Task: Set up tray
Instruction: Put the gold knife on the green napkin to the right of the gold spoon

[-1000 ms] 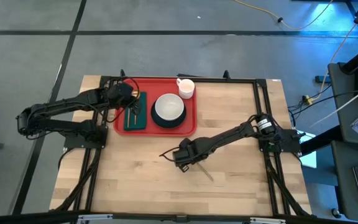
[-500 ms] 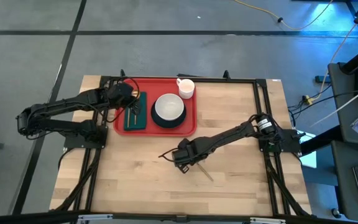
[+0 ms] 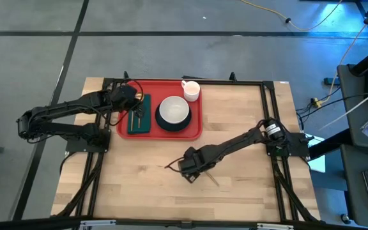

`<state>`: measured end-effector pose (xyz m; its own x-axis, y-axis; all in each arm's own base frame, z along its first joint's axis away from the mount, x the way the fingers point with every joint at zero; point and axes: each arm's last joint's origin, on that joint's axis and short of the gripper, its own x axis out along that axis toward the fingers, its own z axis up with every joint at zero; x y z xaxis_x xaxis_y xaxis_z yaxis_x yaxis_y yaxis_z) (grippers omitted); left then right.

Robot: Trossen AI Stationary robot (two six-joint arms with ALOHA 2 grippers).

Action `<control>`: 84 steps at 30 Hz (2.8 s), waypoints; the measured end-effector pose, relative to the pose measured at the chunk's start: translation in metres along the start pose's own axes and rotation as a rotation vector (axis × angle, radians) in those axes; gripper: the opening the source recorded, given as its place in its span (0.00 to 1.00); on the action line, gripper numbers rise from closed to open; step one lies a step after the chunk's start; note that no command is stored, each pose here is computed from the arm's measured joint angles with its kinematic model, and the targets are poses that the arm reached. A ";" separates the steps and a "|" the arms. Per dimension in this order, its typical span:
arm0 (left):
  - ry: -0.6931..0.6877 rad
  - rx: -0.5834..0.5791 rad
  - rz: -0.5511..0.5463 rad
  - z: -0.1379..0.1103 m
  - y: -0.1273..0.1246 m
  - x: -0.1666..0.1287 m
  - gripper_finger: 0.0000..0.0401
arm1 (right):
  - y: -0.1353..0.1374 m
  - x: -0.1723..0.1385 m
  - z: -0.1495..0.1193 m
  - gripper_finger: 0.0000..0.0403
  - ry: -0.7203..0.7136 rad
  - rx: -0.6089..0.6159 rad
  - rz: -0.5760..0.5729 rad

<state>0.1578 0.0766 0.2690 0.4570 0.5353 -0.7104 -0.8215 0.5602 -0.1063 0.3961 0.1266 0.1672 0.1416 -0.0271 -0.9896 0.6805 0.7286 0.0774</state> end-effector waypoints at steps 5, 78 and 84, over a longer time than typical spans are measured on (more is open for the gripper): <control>0.000 0.000 0.000 0.000 0.000 0.000 0.28 | 0.001 0.012 0.000 0.58 -0.011 0.024 -0.031; -0.348 0.105 -0.260 -0.020 -0.008 -0.082 0.28 | -0.027 -0.179 0.168 0.00 -0.848 -0.195 0.012; -0.486 0.126 -0.078 -0.021 -0.015 -0.085 0.28 | -0.046 -0.186 0.195 0.00 -0.945 -0.203 -0.003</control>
<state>0.1243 0.0091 0.3163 0.6458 0.7042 -0.2950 -0.7447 0.6662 -0.0401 0.4783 -0.0356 0.3715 0.7206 -0.5034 -0.4767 0.5567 0.8300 -0.0351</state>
